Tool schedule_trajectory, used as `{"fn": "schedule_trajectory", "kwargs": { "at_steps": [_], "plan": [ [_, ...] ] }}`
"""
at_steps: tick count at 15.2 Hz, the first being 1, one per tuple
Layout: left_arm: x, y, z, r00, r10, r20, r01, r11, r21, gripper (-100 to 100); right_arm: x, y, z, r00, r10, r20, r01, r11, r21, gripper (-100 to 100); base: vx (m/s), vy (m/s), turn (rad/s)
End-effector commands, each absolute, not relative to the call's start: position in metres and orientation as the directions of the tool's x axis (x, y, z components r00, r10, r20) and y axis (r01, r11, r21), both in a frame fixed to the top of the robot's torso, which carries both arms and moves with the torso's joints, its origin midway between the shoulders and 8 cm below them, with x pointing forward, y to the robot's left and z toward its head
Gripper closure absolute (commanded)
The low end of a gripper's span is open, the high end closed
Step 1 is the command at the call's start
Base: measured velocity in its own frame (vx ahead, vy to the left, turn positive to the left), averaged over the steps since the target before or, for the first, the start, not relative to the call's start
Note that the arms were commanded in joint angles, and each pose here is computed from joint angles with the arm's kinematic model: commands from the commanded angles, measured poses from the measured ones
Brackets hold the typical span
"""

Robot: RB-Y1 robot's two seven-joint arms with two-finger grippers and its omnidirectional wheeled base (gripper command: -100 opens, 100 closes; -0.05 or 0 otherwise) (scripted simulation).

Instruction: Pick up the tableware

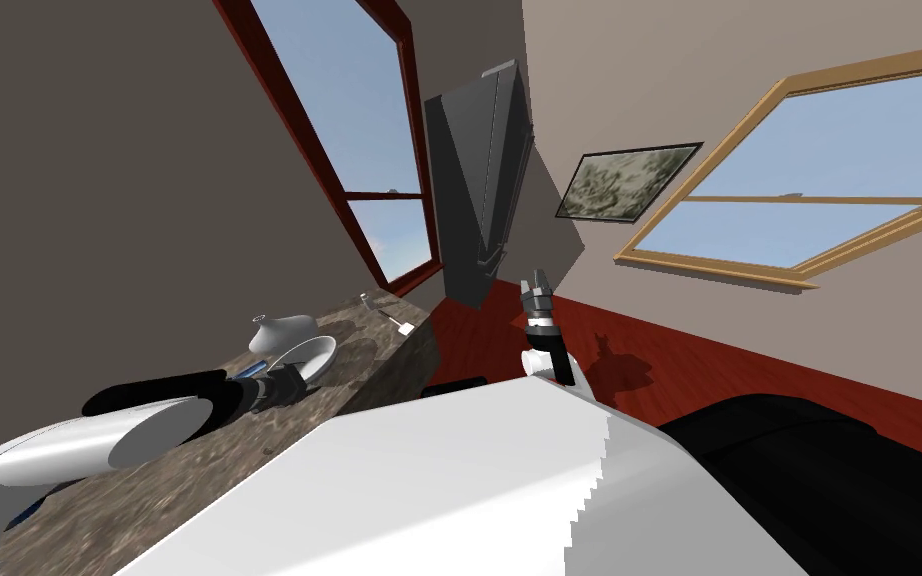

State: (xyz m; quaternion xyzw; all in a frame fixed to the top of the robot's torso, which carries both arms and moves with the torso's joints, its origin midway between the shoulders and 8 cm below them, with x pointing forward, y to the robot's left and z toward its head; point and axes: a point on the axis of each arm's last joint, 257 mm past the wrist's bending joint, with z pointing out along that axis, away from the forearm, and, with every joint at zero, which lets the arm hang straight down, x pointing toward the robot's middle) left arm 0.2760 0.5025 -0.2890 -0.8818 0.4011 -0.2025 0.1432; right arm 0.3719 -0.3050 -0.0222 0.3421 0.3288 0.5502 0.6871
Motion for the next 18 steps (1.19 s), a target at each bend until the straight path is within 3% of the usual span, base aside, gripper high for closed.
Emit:
{"fn": "schedule_trajectory", "kwargs": {
  "at_steps": [1, 8, 9, 18],
  "plan": [
    [0.270, 0.504, -0.290, 0.616, -0.752, 0.235, -0.649, -0.653, -0.390, -100, 0.372, -0.305, -0.022, 0.178, 0.981, -0.075, -0.531, 0.160, 0.832, 0, 0.027, -0.009, -0.004],
    [0.272, 0.515, -0.308, 0.630, -0.739, 0.240, -0.630, -0.666, -0.399, -100, 0.372, -0.305, -0.022, 0.178, 0.981, -0.075, -0.531, 0.160, 0.832, 0, -0.005, -0.006, -0.071],
    [0.272, 0.516, -0.308, 0.630, -0.739, 0.240, -0.629, -0.666, -0.400, 100, 0.372, -0.305, -0.022, 0.178, 0.981, -0.075, -0.531, 0.160, 0.832, 0, 0.000, 0.000, 0.000],
    [0.272, 0.507, -0.296, 0.615, -0.752, 0.238, -0.644, -0.653, -0.399, 100, 0.372, -0.305, -0.022, 0.178, 0.981, -0.075, -0.531, 0.161, 0.832, 0, 0.004, 0.003, 0.052]
  ]
}}
